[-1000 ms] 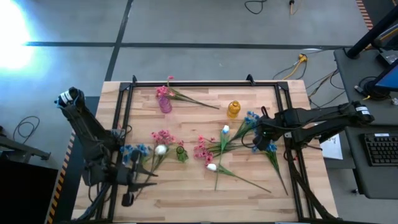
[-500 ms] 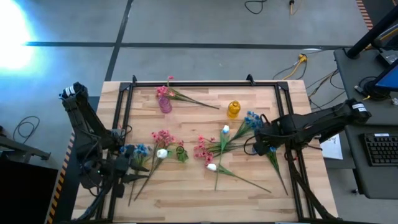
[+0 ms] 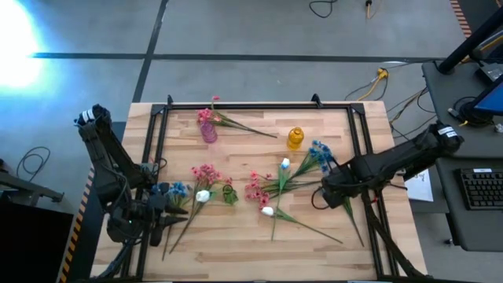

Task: Sort flowers into vase by color
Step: Put the bottom right blue flowers into the yellow vase

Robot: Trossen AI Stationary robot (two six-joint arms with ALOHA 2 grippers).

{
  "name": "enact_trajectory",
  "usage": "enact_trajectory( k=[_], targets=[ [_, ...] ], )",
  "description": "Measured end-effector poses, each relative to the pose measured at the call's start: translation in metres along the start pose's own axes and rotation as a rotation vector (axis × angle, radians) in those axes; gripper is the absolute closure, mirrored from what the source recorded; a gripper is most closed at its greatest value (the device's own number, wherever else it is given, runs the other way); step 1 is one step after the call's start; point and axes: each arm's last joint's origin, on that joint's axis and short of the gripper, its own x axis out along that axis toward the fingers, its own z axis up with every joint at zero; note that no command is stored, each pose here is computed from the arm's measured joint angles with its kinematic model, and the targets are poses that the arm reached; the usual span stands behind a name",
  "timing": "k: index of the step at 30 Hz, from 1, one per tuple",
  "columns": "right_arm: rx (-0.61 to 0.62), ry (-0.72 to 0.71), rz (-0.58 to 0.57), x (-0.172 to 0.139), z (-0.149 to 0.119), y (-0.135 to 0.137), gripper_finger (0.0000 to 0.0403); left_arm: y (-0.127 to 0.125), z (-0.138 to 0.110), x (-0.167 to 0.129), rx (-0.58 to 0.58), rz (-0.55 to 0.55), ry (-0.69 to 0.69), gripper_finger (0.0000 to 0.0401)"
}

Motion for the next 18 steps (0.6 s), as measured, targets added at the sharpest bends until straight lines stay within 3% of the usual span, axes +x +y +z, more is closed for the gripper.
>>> enact_trajectory(
  k=[18],
  targets=[
    [0.026,-0.042,-0.1,0.044,0.003,0.006,0.0119,-0.004,-0.006,0.007,-0.011,0.047,-0.031,0.0327]
  ],
)
